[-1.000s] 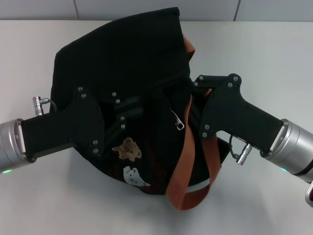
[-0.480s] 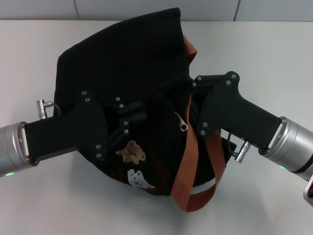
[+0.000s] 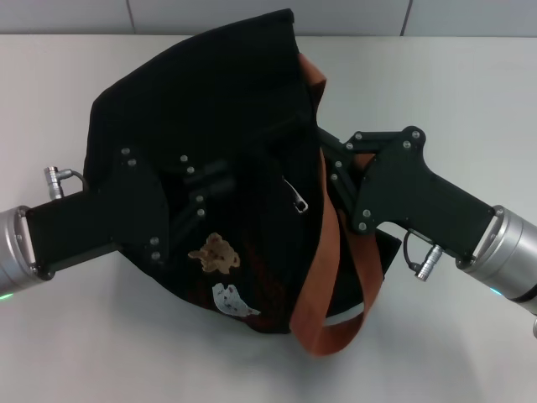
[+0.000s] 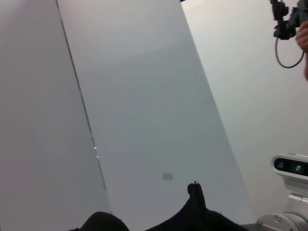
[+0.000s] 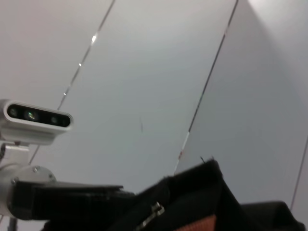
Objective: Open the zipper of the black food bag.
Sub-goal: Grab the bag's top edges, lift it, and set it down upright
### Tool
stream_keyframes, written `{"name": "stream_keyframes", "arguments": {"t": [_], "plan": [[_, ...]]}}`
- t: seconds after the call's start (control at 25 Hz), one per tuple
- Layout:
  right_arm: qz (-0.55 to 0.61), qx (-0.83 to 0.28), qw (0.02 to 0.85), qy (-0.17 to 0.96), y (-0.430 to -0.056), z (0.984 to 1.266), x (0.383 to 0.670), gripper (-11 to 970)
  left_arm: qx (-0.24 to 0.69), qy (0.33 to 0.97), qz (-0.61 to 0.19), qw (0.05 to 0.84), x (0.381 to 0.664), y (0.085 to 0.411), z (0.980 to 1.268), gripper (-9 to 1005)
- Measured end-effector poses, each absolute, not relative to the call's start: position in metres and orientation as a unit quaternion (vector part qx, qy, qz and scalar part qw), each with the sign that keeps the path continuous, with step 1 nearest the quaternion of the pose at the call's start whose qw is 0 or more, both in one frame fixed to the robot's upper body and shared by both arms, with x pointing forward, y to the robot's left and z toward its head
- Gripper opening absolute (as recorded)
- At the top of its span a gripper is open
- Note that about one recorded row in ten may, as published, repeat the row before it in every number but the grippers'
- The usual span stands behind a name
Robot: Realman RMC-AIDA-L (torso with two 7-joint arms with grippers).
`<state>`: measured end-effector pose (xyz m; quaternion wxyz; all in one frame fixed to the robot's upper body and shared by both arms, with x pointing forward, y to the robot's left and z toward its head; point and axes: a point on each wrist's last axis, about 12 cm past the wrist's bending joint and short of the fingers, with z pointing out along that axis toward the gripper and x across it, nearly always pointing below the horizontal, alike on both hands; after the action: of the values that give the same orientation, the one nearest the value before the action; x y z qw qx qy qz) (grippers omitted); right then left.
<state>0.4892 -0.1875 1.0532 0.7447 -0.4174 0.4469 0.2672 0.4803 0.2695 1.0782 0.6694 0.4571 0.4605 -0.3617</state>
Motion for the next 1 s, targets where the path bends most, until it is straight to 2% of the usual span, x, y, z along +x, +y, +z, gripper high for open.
{"name": "stream_keyframes", "arguments": {"t": [0.6,1.0], "plan": [[0.24,-0.417,0.727,0.49,-0.192,1.043,0.495,-3,0.452,0.462,-0.35,0.678,0.478,0.274,1.078,92],[0.258,-0.417,0.731,0.475,-0.185,1.047,0.493,5,0.454,0.458,-0.351,0.679,0.479,0.273,1.079,93]]}}
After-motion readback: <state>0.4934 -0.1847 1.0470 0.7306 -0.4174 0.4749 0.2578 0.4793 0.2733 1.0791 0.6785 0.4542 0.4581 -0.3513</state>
